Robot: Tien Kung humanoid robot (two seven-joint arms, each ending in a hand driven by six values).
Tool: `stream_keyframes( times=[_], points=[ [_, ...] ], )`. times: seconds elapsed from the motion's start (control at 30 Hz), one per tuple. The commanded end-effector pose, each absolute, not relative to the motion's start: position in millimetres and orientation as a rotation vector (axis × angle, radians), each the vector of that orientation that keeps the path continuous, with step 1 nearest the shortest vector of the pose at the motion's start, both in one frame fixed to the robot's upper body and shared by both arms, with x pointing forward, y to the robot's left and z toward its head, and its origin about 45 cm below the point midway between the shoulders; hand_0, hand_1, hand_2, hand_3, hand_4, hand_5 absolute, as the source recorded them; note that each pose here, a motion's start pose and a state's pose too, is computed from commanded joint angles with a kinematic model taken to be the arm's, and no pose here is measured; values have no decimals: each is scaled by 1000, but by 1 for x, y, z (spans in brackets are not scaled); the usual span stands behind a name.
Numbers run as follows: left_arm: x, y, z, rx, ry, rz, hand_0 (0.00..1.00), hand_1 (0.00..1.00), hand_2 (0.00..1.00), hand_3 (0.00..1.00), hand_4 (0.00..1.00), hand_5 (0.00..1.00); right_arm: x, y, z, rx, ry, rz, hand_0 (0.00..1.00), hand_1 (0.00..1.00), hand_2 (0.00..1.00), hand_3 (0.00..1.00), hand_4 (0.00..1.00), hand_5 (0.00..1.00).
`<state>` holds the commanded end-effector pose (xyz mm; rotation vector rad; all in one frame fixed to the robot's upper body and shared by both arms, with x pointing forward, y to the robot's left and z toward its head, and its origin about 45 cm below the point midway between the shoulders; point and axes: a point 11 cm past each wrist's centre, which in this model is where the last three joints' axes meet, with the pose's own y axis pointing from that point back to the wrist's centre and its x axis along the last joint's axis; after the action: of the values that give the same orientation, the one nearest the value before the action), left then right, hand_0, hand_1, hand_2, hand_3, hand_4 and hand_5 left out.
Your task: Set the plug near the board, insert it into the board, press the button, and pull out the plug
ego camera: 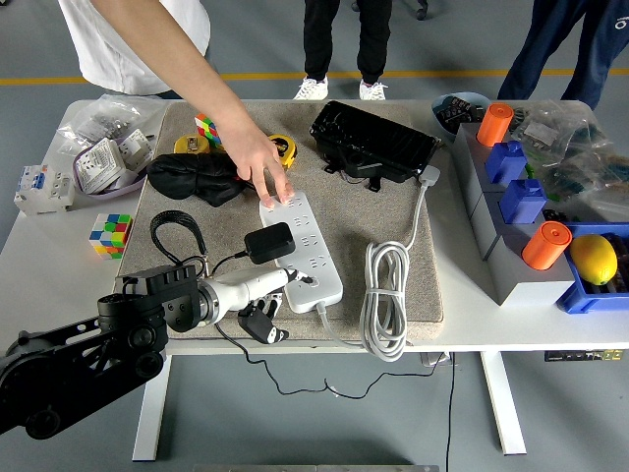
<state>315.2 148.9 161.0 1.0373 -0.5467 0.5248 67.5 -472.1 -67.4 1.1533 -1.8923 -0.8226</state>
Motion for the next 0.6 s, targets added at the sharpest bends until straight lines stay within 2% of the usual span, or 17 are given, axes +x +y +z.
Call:
stream_keyframes(
  times=[0.6],
  points=[
    [315,144,159,1040,-548,508,57,123,189,926,734,2,67,-472,-68,1150,-1898,-826,621,618,579,541,628,125]
  ],
)
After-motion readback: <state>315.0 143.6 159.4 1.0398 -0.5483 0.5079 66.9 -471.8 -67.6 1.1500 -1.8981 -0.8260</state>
